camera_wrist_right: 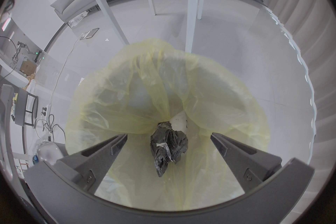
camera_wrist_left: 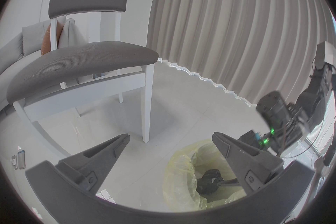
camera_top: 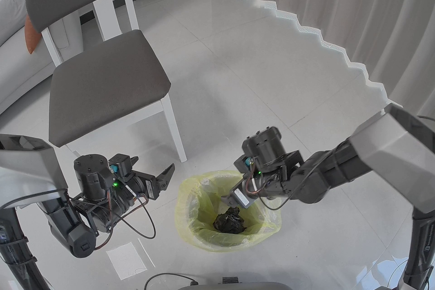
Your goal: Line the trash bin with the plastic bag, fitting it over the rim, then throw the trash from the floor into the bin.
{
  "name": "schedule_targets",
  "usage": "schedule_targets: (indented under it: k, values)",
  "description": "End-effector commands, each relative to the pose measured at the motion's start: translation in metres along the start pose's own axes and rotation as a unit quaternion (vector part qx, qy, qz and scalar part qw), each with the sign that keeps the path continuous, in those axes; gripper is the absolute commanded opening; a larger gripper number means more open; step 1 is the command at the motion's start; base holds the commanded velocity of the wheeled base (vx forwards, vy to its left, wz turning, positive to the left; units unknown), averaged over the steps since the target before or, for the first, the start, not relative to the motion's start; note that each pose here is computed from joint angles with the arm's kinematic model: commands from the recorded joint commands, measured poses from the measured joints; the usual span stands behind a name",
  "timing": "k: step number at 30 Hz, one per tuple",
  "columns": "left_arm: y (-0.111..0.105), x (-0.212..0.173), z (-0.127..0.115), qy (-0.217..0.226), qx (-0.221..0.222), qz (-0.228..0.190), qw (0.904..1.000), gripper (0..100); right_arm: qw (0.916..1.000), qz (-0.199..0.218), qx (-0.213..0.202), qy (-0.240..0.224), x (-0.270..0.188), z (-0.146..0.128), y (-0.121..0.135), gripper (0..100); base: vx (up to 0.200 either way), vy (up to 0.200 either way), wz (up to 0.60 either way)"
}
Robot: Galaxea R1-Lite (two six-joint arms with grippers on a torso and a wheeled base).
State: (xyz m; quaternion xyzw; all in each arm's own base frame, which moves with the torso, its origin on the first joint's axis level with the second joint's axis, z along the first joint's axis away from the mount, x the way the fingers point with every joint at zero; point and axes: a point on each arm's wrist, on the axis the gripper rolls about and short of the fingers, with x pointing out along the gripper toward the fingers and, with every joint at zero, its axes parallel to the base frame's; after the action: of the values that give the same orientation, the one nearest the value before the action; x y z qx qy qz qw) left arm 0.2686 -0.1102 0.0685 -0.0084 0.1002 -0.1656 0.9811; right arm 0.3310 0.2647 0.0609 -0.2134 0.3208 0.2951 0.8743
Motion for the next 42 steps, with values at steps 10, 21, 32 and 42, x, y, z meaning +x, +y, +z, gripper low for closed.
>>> schedule_targets:
  k: [10,21,32,42]
  values:
    - [0.016,-0.1,0.083,-0.066,-0.01,0.034,0.9972,100,0.9662,-0.151,0.121,-0.17,-0.203,0.016,-0.09,100,0.0,0.0,0.0]
    - [0.027,-0.22,0.095,-0.095,-0.011,0.105,0.9899,100,0.9114,-0.256,0.209,-0.245,-0.321,-0.065,-0.098,100,0.0,0.0,0.0]
    - [0.008,-0.342,0.035,-0.134,0.003,0.11,0.9849,100,0.8497,-0.287,0.222,-0.382,-0.399,-0.158,-0.031,100,0.0,0.0,0.0]
    - [0.004,-0.377,0.042,-0.154,-0.05,0.158,0.974,100,0.8461,-0.283,0.205,-0.403,-0.415,-0.233,0.032,100,0.0,0.0,0.0]
